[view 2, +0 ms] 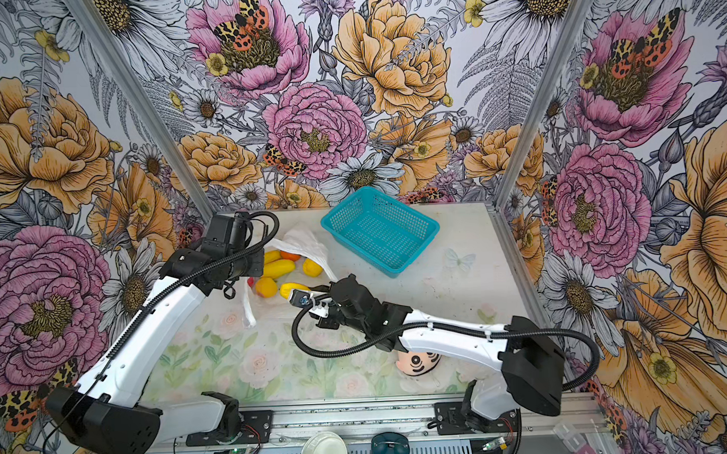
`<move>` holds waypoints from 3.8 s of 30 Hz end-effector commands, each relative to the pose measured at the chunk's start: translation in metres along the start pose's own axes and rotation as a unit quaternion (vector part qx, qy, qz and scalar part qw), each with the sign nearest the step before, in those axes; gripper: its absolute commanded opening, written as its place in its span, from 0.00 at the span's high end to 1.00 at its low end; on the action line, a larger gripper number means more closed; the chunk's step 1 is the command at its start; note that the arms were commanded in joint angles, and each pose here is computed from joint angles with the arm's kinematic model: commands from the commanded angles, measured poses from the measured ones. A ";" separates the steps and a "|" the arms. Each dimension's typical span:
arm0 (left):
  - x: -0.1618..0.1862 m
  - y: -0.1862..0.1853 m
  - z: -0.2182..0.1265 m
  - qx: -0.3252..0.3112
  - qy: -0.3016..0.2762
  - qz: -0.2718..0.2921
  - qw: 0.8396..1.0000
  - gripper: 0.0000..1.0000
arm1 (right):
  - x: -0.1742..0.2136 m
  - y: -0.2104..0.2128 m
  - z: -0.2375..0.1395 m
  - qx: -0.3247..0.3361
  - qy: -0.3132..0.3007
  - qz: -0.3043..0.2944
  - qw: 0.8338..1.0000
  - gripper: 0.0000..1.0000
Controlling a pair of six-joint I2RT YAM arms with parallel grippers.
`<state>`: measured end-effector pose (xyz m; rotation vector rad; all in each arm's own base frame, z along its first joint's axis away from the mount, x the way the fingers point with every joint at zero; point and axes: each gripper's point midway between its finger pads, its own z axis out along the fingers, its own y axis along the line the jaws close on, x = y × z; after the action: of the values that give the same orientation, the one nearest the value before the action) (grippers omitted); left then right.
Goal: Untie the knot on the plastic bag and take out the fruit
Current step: 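Lift the yellow mango out of the bag and carry it over the teal basket, then lower the mango into the teal basket and open the right gripper, then move the right gripper back over the bag opening while the left gripper holds the bag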
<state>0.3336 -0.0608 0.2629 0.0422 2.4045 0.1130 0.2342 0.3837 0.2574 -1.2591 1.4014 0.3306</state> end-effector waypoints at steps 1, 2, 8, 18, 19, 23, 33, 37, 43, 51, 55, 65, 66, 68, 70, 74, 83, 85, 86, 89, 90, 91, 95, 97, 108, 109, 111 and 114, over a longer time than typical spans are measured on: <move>0.004 -0.001 0.003 0.006 0.007 -0.008 1.000 1.00 | -0.031 -0.030 -0.046 0.046 -0.070 0.077 0.993 1.00; 0.004 -0.002 0.003 0.008 0.007 -0.007 1.000 1.00 | -0.034 -0.037 -0.058 0.058 -0.082 0.089 0.991 1.00; 0.006 -0.009 0.008 0.018 0.016 -0.001 1.000 1.00 | -0.002 -0.111 -0.110 0.206 -0.084 0.194 0.955 1.00; 0.008 -0.014 0.009 0.028 0.020 0.002 0.999 1.00 | 0.136 -0.219 -0.093 0.394 0.098 0.335 0.850 1.00; 0.008 -0.015 0.009 0.030 0.020 0.003 0.999 1.00 | 0.149 -0.223 -0.083 0.392 0.118 0.338 0.848 1.00; 0.008 -0.017 0.007 0.032 0.019 0.006 0.999 1.00 | 0.194 -0.237 -0.051 0.377 0.203 0.349 0.834 1.00; 0.011 -0.019 0.009 0.020 0.020 0.020 0.999 1.00 | 0.283 -0.256 -0.003 0.325 0.284 0.419 0.799 1.00; 0.015 -0.018 0.017 -0.002 0.029 0.034 0.999 1.00 | 0.305 -0.264 0.010 0.316 0.299 0.432 0.790 1.00; 0.017 -0.019 0.020 -0.014 0.034 0.046 0.998 1.00 | 0.335 -0.271 0.014 0.316 0.316 0.453 0.771 0.99; 0.018 -0.026 0.021 0.001 0.040 0.048 0.998 1.00 | 0.341 -0.281 0.002 0.335 0.315 0.461 0.759 0.60; 0.018 -0.025 0.018 -0.002 0.035 0.051 0.998 1.00 | 0.345 -0.286 0.000 0.351 0.318 0.455 0.754 0.40; 0.007 -0.013 0.008 0.000 0.023 0.002 1.000 1.00 | 0.307 -0.302 -0.034 0.388 0.284 0.452 0.751 0.22; 0.003 -0.011 0.002 0.002 0.015 -0.019 1.000 1.00 | 0.297 -0.304 -0.038 0.387 0.272 0.454 0.755 0.22; -0.003 -0.007 -0.009 0.003 -0.004 -0.067 0.998 1.00 | 0.279 -0.302 -0.044 0.384 0.253 0.455 0.763 0.22; -0.010 -0.013 -0.017 0.006 -0.036 -0.089 0.995 1.00 | 0.260 -0.296 -0.052 0.380 0.237 0.448 0.774 0.22; -0.020 -0.042 -0.012 -0.004 -0.072 -0.053 0.996 1.00 | 0.211 -0.278 -0.075 0.379 0.202 0.427 0.796 0.22; -0.011 -0.072 0.006 0.016 -0.100 -0.046 0.994 1.00 | 0.101 -0.193 -0.072 0.260 0.099 0.355 0.892 0.25; -0.005 -0.072 0.008 0.013 -0.101 -0.052 0.993 1.00 | 0.076 -0.166 -0.070 0.209 0.069 0.342 0.913 0.29; -0.003 -0.071 0.010 0.010 -0.102 -0.053 0.993 1.00 | 0.066 -0.154 -0.068 0.185 0.056 0.336 0.922 0.30; 0.002 -0.076 0.012 0.023 -0.114 -0.051 0.992 1.00 | 0.036 -0.115 -0.064 0.112 0.007 0.294 0.949 0.37; 0.003 -0.077 0.011 0.027 -0.116 -0.049 0.992 1.00 | 0.026 -0.101 -0.062 0.088 -0.010 0.277 0.957 0.39; 0.004 -0.076 0.011 0.025 -0.119 -0.047 0.992 1.00 | 0.018 -0.088 -0.060 0.066 -0.027 0.260 0.963 0.42; 0.007 -0.068 0.017 -0.001 -0.121 -0.040 0.992 1.00 | 0.004 -0.035 -0.049 -0.003 -0.051 0.208 0.977 0.44; 0.007 -0.067 0.018 -0.010 -0.123 -0.036 0.992 1.00 | 0.008 -0.024 -0.041 0.001 -0.042 0.194 0.980 0.44; 0.004 -0.060 0.012 -0.020 -0.135 -0.039 0.990 1.00 | 0.051 0.002 0.021 0.003 -0.021 0.232 0.973 0.47; 0.004 -0.059 0.011 -0.019 -0.136 -0.039 0.990 1.00 | 0.052 0.001 0.026 0.007 -0.015 0.234 0.972 0.47; 0.004 -0.058 0.011 -0.020 -0.136 -0.039 0.990 1.00 | 0.060 -0.001 0.037 0.019 0.000 0.238 0.971 0.47; 0.004 -0.058 0.010 -0.020 -0.138 -0.040 0.989 1.00 | 0.071 0.000 0.050 0.030 0.009 0.242 0.970 0.47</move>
<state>0.3371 -0.1217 0.2399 -0.0482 2.1619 0.0958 0.2629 0.3785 0.1576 -0.9596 1.7777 0.5909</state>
